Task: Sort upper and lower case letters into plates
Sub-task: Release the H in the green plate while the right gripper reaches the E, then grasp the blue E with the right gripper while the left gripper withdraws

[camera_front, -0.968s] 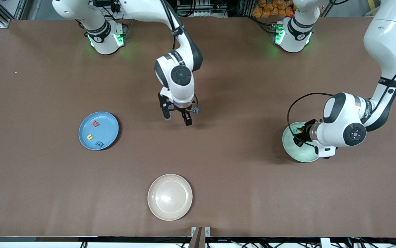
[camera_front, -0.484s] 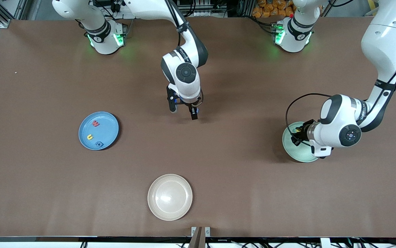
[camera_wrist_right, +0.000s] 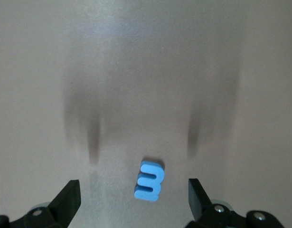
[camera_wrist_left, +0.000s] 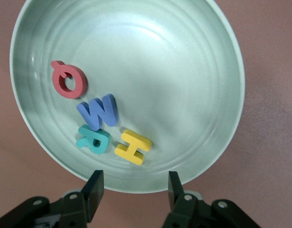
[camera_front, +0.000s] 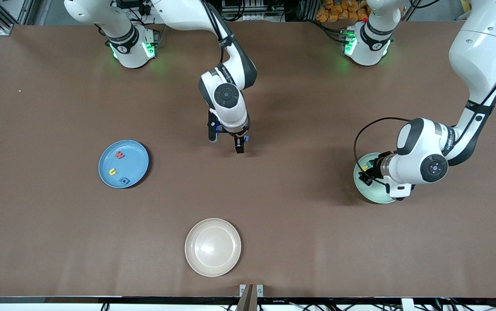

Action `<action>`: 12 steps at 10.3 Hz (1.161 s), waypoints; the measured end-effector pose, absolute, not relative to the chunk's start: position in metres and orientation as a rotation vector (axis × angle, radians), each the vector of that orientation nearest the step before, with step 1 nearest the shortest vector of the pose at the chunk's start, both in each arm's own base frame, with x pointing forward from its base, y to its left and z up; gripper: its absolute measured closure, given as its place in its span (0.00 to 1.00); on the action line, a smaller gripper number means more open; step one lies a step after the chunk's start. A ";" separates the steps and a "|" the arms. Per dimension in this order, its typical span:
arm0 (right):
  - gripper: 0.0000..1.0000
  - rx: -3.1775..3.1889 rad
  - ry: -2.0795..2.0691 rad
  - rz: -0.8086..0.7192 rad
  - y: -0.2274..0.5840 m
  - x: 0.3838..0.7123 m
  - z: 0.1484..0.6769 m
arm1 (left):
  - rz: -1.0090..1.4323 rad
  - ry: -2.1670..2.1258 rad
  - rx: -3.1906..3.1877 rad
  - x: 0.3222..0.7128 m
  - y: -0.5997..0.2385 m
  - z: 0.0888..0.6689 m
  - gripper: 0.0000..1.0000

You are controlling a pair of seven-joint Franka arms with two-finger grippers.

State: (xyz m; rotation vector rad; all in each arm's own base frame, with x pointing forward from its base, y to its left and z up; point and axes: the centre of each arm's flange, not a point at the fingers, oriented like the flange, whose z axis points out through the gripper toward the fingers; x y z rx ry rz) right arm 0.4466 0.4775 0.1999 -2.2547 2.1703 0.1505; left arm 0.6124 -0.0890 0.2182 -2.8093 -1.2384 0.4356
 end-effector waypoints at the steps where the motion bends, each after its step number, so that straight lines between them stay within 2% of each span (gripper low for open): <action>1: 0.00 -2.251 2.177 0.167 0.476 0.446 0.196 | 0.433 -1.236 -2.810 0.613 -0.090 0.218 0.36; 5: 0.00 -2.251 2.158 0.178 0.485 0.435 0.184 | 0.408 -1.030 -2.888 0.618 -0.083 0.214 0.36; 10: 0.03 -2.277 2.139 0.167 0.491 0.425 0.170 | 0.387 -0.748 -3.013 0.624 -0.053 0.251 0.33; 11: 0.10 -2.287 2.121 0.153 0.493 0.424 0.171 | 0.389 -0.688 -3.020 0.623 -0.052 0.260 0.30; 12: 0.25 -2.302 2.097 0.132 0.494 0.425 0.173 | 0.397 -0.627 -3.019 0.621 -0.049 0.269 0.26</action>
